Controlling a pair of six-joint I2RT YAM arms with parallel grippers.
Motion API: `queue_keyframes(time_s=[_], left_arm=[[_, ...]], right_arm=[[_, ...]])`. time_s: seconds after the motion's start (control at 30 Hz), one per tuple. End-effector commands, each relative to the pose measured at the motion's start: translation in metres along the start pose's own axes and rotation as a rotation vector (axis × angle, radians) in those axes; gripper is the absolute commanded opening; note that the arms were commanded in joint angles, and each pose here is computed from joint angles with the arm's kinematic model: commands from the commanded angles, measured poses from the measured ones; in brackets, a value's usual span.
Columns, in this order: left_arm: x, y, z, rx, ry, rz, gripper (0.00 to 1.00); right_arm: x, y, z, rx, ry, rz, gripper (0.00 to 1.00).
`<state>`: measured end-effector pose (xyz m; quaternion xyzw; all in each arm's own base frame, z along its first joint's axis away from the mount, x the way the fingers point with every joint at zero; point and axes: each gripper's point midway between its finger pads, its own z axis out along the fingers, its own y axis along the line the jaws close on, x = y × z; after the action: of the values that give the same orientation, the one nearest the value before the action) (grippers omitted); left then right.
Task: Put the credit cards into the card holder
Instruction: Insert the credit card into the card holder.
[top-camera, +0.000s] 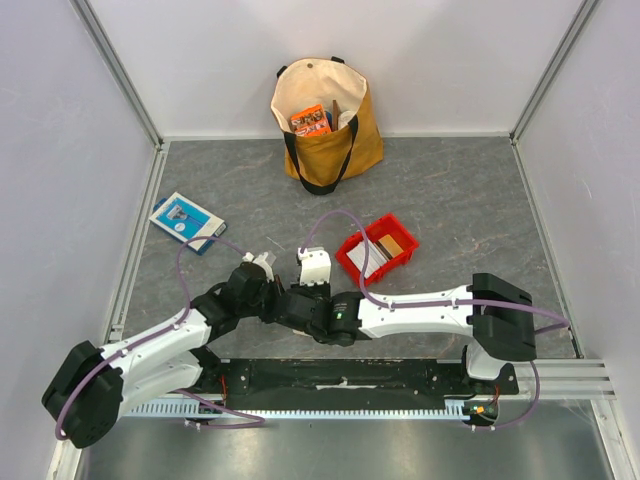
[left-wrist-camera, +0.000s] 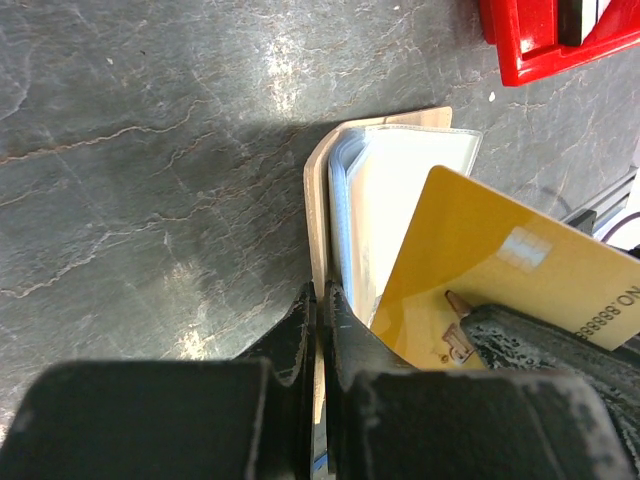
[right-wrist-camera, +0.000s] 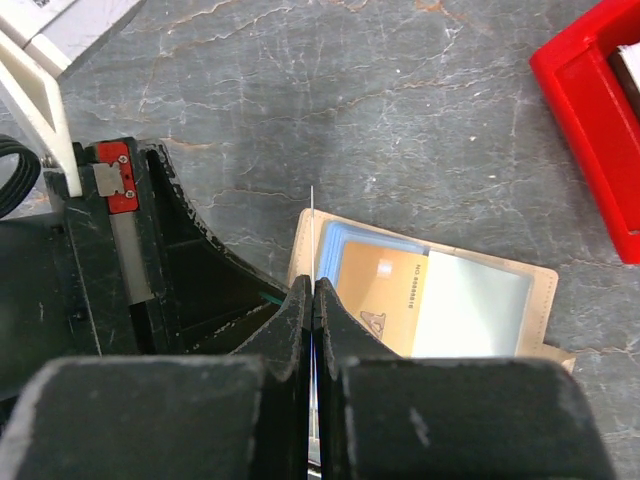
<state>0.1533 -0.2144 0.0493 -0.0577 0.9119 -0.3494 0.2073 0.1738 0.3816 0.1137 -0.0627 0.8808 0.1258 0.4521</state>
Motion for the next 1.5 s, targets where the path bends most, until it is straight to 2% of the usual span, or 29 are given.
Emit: queue_keyframes(time_s=[0.0, 0.23, 0.73, 0.87, 1.03, 1.27, 1.47], left_arm=[[-0.011, -0.018, -0.004, 0.044, -0.032, -0.019, 0.02], [-0.011, -0.016, -0.005, 0.039, -0.036, -0.02, 0.02], [-0.012, -0.015, -0.005, 0.032, -0.042, -0.019, 0.02], [-0.009, -0.007, -0.002, 0.006, -0.037, -0.023, 0.02], [-0.003, 0.007, 0.003, -0.04, -0.02, -0.018, 0.02], [0.002, 0.024, 0.008, -0.096, -0.015, -0.027, 0.02], [0.007, 0.032, 0.011, -0.12, 0.001, -0.025, 0.02]], right_arm=[[-0.005, 0.007, 0.004, -0.031, -0.011, 0.071, 0.0], [0.009, -0.004, 0.011, 0.014, 0.003, 0.033, 0.0], [0.003, -0.027, 0.004, 0.161, -0.012, -0.135, 0.0], [-0.008, -0.032, -0.005, 0.148, -0.025, -0.11, 0.0], [-0.006, -0.064, -0.006, 0.181, 0.007, -0.072, 0.0], [-0.033, -0.059, -0.031, 0.004, -0.027, 0.097, 0.0], [-0.005, -0.073, -0.016, -0.009, 0.071, 0.141, 0.0]])
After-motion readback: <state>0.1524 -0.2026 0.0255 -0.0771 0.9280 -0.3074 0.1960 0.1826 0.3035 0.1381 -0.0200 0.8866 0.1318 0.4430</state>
